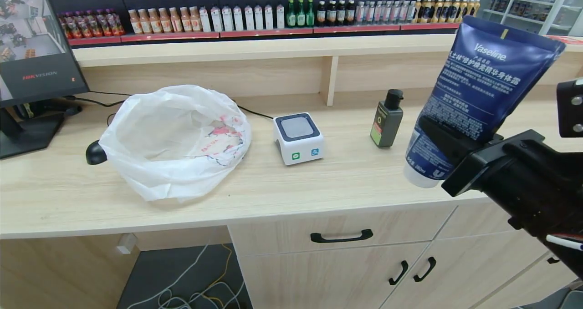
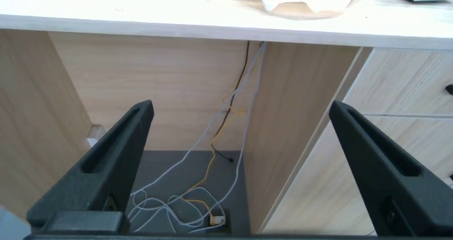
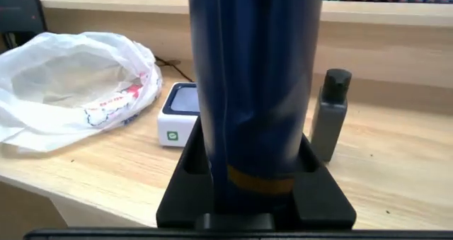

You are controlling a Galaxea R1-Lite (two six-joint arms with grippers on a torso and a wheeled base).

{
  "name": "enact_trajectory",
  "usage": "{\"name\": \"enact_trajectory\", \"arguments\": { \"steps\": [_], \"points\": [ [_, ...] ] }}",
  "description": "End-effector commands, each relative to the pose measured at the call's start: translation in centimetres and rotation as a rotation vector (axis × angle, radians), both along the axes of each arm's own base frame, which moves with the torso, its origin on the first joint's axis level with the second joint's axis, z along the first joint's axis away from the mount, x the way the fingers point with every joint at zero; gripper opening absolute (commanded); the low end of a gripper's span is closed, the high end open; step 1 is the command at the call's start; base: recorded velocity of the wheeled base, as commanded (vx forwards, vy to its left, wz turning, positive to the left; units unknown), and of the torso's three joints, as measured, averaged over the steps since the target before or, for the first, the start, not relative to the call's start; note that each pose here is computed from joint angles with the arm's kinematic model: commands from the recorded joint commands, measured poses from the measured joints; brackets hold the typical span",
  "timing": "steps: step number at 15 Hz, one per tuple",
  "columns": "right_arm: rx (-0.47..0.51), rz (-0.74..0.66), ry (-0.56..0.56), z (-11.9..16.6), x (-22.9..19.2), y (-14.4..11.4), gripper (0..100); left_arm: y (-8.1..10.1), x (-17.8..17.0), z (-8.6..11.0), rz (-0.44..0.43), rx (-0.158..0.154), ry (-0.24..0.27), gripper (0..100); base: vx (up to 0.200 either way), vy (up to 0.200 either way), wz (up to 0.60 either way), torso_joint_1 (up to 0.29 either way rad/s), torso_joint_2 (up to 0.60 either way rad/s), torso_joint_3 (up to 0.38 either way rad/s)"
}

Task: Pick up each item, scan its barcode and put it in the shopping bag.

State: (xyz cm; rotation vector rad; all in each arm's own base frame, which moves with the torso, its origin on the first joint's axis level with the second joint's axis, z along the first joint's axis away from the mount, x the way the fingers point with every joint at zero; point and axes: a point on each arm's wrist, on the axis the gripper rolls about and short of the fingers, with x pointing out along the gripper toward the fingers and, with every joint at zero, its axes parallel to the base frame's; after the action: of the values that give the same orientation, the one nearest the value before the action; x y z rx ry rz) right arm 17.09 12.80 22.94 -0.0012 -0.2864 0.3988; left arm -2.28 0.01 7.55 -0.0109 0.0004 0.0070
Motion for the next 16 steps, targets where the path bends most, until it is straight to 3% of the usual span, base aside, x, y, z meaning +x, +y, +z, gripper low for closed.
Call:
{"name": "enact_trajectory", "arguments": {
  "steps": [1,8,12,16],
  "points": [
    [-0.001,0.011,0.022,-0.5,0.0,-0.1,0,0.0,0.0,0.0,0.001,-0.001,0.000,100,0.000,0.000,0.00,0.000,0.00,0.000],
    [-0.012,0.002,0.060,-1.2,3.2,2.1,0,0.0,0.0,0.0,0.001,-0.003,0.000,100,0.000,0.000,0.00,0.000,0.00,0.000],
    [0.011,-0.043,0.035,-1.0,3.8,1.1,0,0.0,0.0,0.0,0.001,-0.003,0.000,100,0.000,0.000,0.00,0.000,0.00,0.000],
    [-0.028,-0.045,0.062,-2.8,2.4,-0.1,0,0.0,0.0,0.0,0.001,-0.004,0.000,100,0.000,0.200,0.00,0.000,0.00,0.002]
  ]
}}
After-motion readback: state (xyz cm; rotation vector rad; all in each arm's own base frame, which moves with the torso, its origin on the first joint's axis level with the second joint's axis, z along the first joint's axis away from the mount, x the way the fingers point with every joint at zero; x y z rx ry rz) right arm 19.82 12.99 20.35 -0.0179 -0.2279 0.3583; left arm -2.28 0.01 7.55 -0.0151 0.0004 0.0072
